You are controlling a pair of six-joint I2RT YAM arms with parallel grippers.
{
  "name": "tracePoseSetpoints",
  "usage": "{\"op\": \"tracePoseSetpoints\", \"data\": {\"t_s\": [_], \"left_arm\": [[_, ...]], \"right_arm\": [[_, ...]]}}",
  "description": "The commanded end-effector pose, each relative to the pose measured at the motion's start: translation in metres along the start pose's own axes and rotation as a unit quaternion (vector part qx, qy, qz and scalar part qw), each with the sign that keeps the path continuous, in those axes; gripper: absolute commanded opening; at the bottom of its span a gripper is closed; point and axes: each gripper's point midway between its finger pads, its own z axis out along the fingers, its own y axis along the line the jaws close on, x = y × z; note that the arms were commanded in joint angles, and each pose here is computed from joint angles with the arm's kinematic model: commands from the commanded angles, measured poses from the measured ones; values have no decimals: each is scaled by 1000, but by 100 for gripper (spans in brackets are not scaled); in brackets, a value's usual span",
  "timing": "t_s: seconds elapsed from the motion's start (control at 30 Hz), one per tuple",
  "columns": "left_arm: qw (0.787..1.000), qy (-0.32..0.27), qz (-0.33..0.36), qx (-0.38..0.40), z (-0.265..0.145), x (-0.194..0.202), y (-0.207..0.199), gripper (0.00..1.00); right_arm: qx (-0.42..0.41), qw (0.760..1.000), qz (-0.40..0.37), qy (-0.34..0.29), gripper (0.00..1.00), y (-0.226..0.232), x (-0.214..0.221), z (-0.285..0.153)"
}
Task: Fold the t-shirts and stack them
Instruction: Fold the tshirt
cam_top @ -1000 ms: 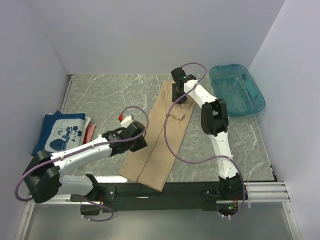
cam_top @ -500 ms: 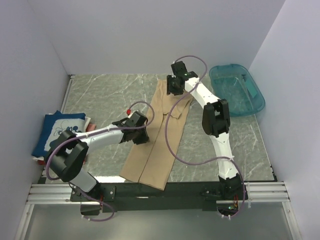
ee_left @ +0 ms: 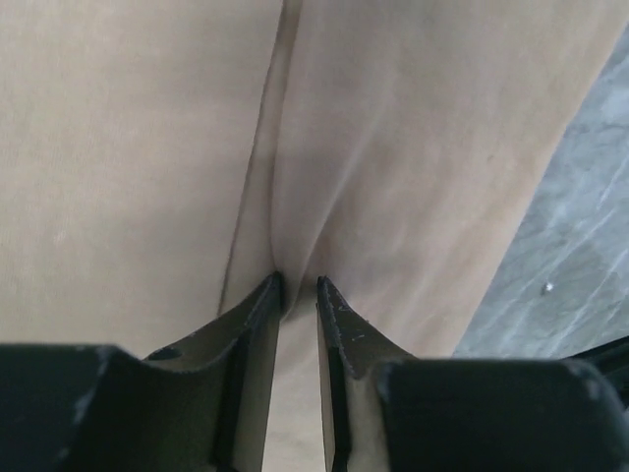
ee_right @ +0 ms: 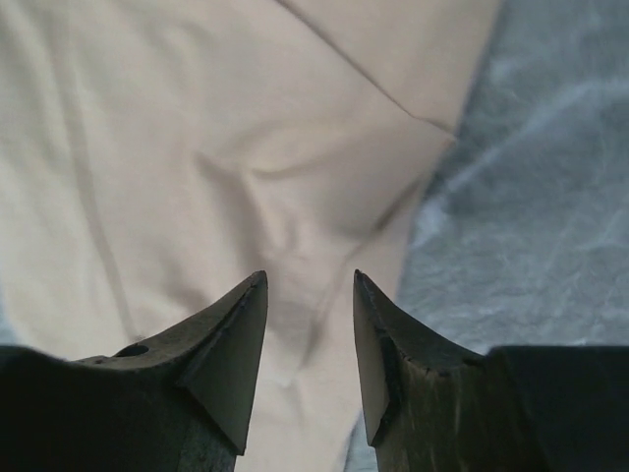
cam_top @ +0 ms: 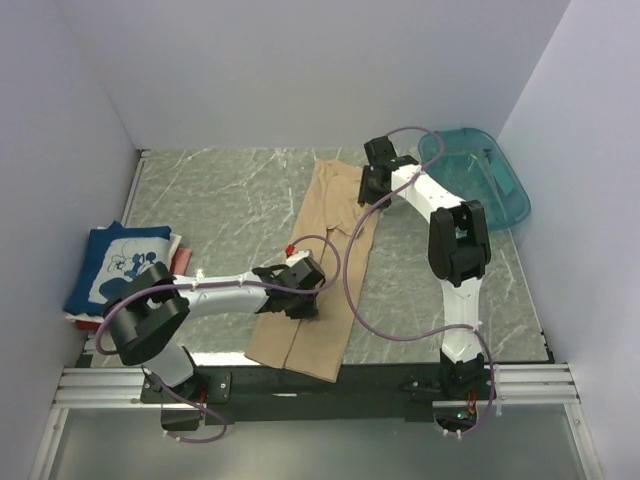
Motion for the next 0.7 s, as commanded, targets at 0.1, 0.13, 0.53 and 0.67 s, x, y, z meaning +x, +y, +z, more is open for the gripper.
{"op": "tracePoseSetpoints", "data": {"t_s": [0.1, 0.13, 0.53, 0.67], "left_arm": [[1000, 12, -6, -1, 16, 19, -25, 28], [1000, 13, -6, 2, 17, 20, -28, 28], [999, 22, -13, 33, 34, -4, -62, 28], [999, 14, -23, 40, 38, -29, -64, 28]], "right_arm": [[34, 999, 39, 2, 46, -32, 1, 14], [38, 998, 41, 7, 45, -36, 3, 18], [30, 998, 56, 31, 39, -43, -21, 59], [13, 997, 61, 36, 33, -33, -31, 70]]}}
